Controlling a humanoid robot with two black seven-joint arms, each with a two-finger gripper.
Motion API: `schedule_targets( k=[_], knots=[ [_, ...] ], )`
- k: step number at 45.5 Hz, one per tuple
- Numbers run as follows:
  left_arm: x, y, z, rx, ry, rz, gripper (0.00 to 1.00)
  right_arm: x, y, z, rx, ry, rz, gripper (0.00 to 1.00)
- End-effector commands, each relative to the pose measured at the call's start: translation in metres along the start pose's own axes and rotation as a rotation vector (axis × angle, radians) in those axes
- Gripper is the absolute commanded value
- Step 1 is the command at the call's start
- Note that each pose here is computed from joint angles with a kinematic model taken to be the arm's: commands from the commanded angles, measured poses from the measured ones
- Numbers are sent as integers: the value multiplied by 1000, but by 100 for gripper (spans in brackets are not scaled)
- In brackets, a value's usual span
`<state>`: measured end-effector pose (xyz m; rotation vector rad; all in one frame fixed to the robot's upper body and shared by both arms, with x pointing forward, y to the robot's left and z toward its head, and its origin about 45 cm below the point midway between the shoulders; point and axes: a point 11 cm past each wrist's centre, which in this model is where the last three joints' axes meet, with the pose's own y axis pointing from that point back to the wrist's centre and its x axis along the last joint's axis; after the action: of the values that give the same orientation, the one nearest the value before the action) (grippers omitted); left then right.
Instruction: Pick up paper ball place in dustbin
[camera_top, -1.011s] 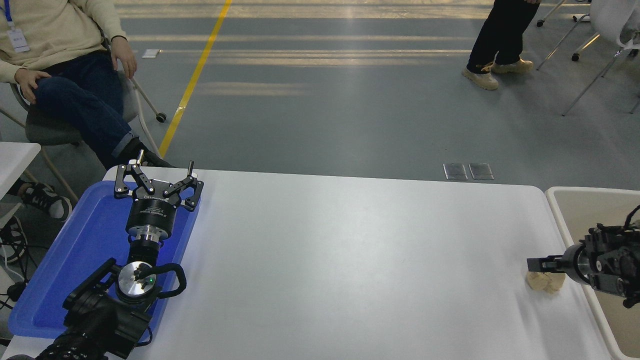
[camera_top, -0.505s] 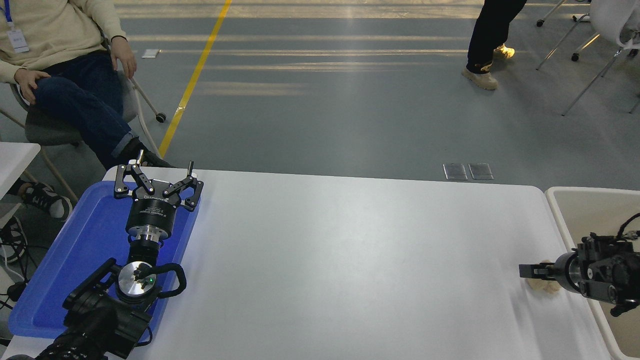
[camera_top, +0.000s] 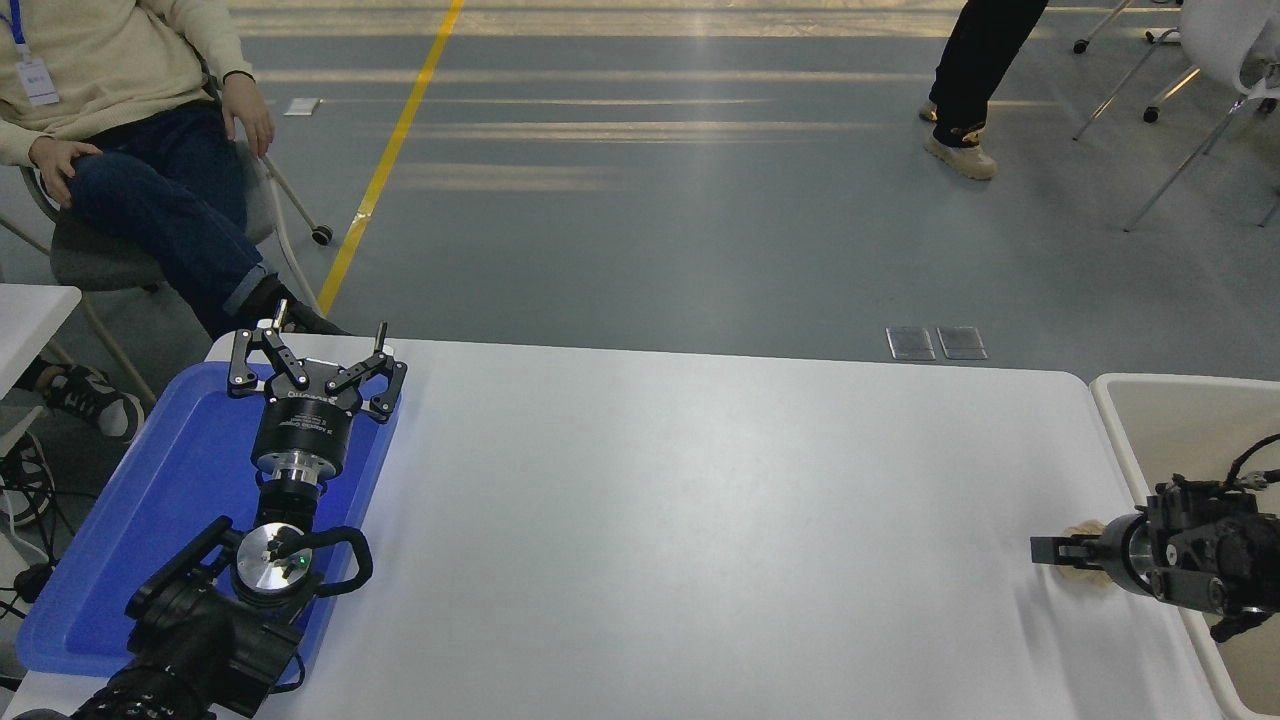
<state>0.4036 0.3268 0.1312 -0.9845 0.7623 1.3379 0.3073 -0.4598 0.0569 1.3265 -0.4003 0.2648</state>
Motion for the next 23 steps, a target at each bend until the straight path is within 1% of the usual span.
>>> schedule_targets(
  k=[1, 2, 4, 7, 9, 11, 12, 15, 16, 23],
  knots=[
    [0, 0, 0, 0, 0, 0, 100, -4, -1, -1, 0, -1, -8, 58],
    [0, 0, 0, 0, 0, 0, 100, -5, -1, -1, 0, 1, -9, 52],
    [0, 0, 0, 0, 0, 0, 100, -6, -2, -2, 0, 0, -13, 43],
    [0, 0, 0, 0, 0, 1, 100, -8, -2, -2, 1, 1, -17, 37],
    [0, 0, 0, 0, 0, 0, 100, -7, -2, -1, -1, -1, -14, 29],
    [0, 0, 0, 0, 0, 0, 100, -8, -2, -2, 2, 0, -17, 26],
    [0, 0, 0, 1, -1, 1, 100, -9, -2, -1, 1, -1, -18, 23],
    [0, 0, 0, 0, 0, 0, 100, -11, -3, -2, 5, -2, -22, 2],
    [0, 0, 0, 0, 0, 0, 100, -11, -3, -3, 9, -4, -20, 0],
    [0, 0, 0, 0, 0, 0, 100, -10, -3, -6, 19, -8, -19, 0]
  ],
)
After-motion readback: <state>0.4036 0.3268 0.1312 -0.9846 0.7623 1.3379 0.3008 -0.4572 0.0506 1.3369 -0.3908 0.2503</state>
